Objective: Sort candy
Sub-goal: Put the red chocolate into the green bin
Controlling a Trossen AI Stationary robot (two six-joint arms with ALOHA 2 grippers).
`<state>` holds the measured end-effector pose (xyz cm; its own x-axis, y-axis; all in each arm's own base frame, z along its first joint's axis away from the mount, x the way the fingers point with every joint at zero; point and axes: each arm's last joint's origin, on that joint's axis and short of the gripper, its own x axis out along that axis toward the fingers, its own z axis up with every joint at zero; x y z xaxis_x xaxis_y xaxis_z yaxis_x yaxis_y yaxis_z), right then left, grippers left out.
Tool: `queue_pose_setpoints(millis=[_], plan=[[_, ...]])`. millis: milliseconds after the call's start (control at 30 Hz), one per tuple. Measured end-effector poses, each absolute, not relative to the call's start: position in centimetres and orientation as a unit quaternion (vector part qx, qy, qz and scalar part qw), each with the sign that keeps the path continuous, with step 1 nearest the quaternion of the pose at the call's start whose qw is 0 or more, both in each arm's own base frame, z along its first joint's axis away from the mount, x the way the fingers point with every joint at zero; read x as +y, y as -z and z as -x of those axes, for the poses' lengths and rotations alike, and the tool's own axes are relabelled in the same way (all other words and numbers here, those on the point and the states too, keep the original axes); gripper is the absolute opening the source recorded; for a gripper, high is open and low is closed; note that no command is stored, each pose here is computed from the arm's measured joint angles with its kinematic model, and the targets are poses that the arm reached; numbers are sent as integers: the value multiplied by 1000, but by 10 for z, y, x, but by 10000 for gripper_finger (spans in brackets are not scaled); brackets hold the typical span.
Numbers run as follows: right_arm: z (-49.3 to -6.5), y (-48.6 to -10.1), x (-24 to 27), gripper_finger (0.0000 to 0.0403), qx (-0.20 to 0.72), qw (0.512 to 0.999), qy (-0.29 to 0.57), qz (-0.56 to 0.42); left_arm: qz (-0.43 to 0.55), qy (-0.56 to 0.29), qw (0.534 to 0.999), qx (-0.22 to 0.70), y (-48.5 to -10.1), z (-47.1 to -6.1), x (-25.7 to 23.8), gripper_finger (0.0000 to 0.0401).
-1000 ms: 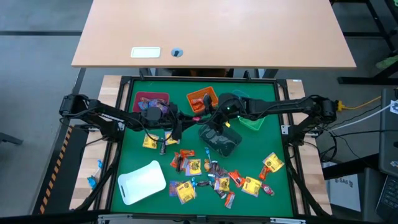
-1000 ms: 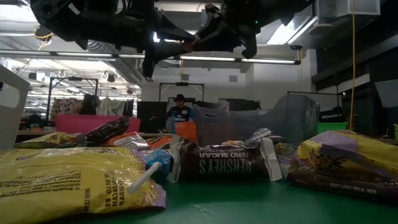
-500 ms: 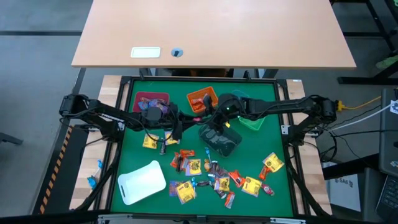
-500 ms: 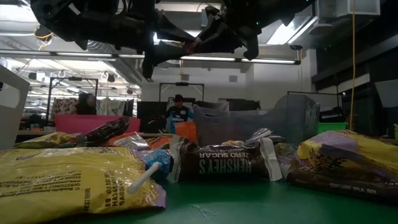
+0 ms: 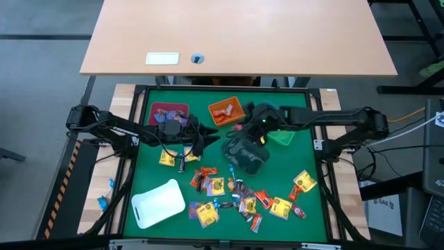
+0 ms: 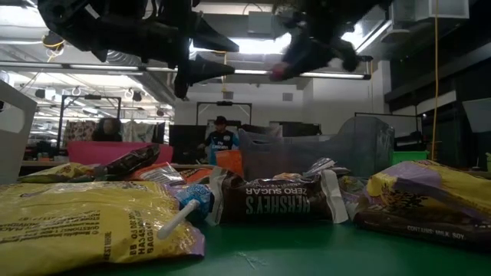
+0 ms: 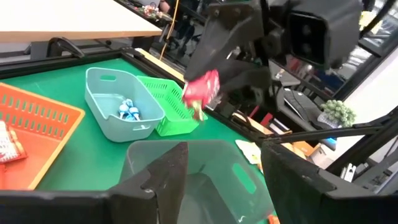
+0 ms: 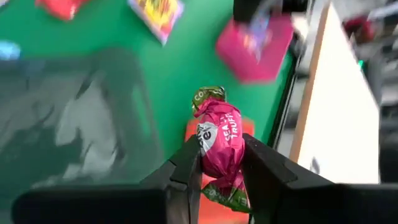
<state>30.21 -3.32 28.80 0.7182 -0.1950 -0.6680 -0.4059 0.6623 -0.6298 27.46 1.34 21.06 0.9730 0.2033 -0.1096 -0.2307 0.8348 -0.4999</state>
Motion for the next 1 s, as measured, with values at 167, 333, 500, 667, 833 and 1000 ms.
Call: queue_pose_setpoints(millis=[167,333,500,667,833,1000], plan=[[-267,-289,-32,96,476,819,-36,319,264,-114,957,27,-210,-275,13,191],[-237,-281,-29,96,593,777,-18,209,264,-114,957,27,-210,-275,13,190],[-221,-269,-27,96,660,736,5,148,258,-114,959,29,-210,-275,13,190],[-211,-244,-27,96,695,705,6,140,236,-113,965,32,-210,-275,13,190],[-200,-224,-29,96,726,663,34,177,235,-113,965,32,-210,-275,13,190],[-198,-220,-31,96,731,648,60,205,235,-113,965,32,-210,-275,13,190]])
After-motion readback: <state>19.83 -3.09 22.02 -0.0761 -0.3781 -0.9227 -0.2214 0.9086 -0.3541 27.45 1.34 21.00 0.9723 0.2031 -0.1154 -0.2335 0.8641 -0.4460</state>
